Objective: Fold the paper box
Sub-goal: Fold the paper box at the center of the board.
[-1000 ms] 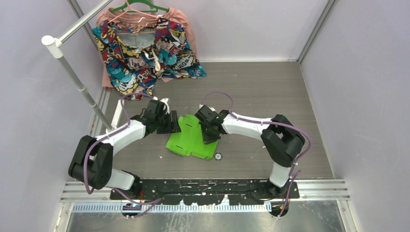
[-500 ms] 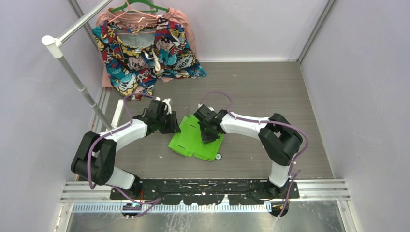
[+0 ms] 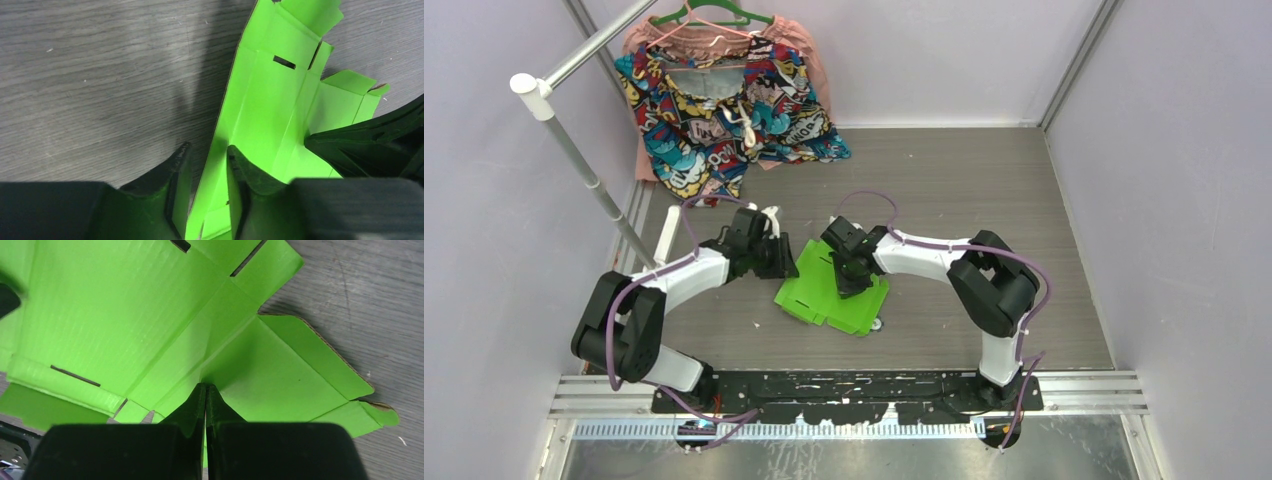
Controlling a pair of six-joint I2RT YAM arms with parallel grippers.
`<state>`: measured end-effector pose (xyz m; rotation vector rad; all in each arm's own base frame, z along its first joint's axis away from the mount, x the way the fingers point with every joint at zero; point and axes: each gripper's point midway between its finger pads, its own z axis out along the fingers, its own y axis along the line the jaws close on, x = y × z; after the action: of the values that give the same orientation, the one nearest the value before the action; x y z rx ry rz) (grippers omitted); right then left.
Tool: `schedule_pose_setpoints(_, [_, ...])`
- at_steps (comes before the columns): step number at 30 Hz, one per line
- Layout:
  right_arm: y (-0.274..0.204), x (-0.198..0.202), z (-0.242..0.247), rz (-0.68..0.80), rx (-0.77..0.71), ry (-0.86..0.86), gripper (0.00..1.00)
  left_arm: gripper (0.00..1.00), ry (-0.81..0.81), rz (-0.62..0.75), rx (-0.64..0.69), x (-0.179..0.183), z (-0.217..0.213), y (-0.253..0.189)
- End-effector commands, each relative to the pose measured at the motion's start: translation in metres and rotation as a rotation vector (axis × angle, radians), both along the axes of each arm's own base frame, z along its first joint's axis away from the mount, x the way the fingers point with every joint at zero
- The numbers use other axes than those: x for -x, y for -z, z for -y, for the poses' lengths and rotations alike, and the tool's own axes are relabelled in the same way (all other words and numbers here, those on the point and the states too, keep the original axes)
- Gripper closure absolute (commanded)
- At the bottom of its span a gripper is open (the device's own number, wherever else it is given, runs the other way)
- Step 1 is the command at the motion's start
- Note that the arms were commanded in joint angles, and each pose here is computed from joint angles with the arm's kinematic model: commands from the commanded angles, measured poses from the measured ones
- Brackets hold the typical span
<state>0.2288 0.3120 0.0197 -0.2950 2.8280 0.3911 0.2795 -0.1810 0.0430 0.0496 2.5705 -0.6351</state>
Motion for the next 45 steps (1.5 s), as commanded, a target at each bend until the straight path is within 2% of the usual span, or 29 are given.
schedule_pose_setpoints(1, [-0.008, -0.007, -0.016, 0.018, -0.05, -0.002, 0.99, 0.57, 0.038, 0.054, 0.03, -0.007, 0.005, -0.006])
schedule_pose_setpoints(4, [-0.003, -0.006, -0.013, 0.012, -0.038, -0.004, 0.99, 0.4, 0.011, 0.078, -0.005, -0.009, -0.003, -0.005])
schedule_pose_setpoints(5, [-0.001, -0.005, -0.013, 0.011, -0.037, -0.005, 0.99, 0.39, 0.012, 0.086, -0.002, -0.008, -0.003, -0.006])
schedule_pose_setpoints(13, [0.005, -0.003, -0.012, 0.0, -0.03, -0.009, 0.99, 0.67, 0.051, 0.07, 0.033, -0.007, 0.006, -0.005])
schedule_pose_setpoints(21, [0.007, -0.002, -0.011, -0.004, -0.026, -0.011, 0.99, 0.75, 0.054, 0.081, 0.044, -0.007, 0.007, -0.012])
schedule_pose_setpoints(23, [0.006, -0.003, -0.012, -0.004, -0.028, -0.011, 0.99, 0.79, 0.053, 0.085, 0.044, -0.007, 0.007, -0.014])
schedule_pose_setpoints(25, [0.006, -0.002, -0.012, -0.005, -0.028, -0.012, 0.99, 0.91, 0.05, 0.085, 0.038, -0.007, 0.006, -0.014])
schedule_pose_setpoints(29, [0.005, -0.003, -0.013, -0.005, -0.031, -0.014, 0.99, 0.99, 0.047, 0.08, 0.029, -0.007, 0.005, -0.014])
schedule_pose_setpoints(35, [0.001, -0.003, -0.012, -0.011, -0.018, -0.017, 0.99, 1.0, 0.044, 0.095, -0.04, -0.005, 0.003, -0.015])
schedule_pose_setpoints(45, [-0.005, -0.005, -0.015, -0.025, -0.002, -0.025, 0.99, 1.0, 0.075, 0.122, -0.348, -0.001, 0.01, -0.003])
